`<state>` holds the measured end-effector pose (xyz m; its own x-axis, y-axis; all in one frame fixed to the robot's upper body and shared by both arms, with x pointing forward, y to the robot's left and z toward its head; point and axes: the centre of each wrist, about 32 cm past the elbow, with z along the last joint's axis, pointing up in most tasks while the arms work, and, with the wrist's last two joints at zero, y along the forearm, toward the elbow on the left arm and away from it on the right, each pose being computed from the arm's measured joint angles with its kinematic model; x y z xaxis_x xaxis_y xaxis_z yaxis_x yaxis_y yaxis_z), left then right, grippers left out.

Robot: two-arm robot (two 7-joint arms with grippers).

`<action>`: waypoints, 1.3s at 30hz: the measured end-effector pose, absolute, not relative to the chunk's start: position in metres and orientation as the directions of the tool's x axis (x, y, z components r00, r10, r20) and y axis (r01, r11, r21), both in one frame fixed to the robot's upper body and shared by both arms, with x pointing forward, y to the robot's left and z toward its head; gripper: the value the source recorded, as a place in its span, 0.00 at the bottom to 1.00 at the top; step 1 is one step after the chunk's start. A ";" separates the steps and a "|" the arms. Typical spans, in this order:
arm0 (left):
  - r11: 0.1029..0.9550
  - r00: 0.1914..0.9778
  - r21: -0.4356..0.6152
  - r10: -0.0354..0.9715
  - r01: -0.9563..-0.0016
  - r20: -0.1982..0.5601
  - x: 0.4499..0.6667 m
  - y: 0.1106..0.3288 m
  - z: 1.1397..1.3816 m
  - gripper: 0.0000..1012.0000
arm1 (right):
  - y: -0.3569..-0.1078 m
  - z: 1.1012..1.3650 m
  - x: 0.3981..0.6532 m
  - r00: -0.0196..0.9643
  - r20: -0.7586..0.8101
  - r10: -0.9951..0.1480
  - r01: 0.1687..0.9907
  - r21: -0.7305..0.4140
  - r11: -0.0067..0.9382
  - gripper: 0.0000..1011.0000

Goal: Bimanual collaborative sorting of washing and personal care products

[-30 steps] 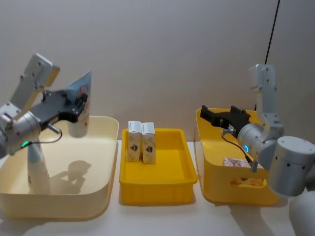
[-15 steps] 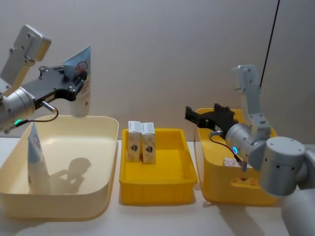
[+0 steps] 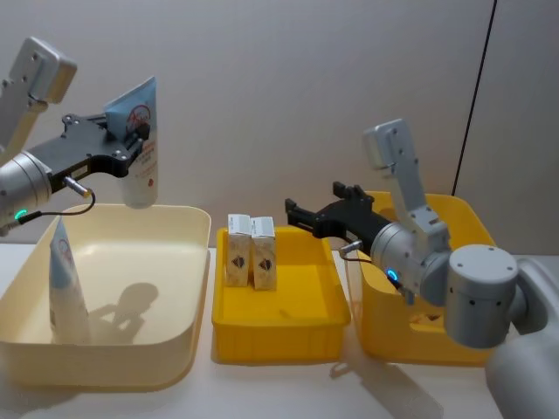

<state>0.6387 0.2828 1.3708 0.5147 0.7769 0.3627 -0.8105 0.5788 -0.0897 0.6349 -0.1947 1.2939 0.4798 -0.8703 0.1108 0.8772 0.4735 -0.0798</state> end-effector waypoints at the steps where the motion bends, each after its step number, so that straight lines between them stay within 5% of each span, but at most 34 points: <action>1: 0.581 0.517 -0.089 0.776 -0.809 0.362 0.639 0.283 1.370 0.23 | -0.194 1.294 0.635 0.491 0.116 -0.863 0.871 -0.079 0.485 0.99; 22: 0.670 0.600 -0.153 0.728 -0.727 0.332 0.634 0.282 1.365 0.23 | -0.174 1.289 0.644 0.615 0.133 -0.777 0.789 -0.109 0.605 0.99; 39: 0.704 0.640 -0.170 0.702 -0.690 0.311 0.635 0.270 1.359 0.23 | -0.151 1.288 0.667 0.784 0.112 -0.610 0.620 -0.174 0.765 0.99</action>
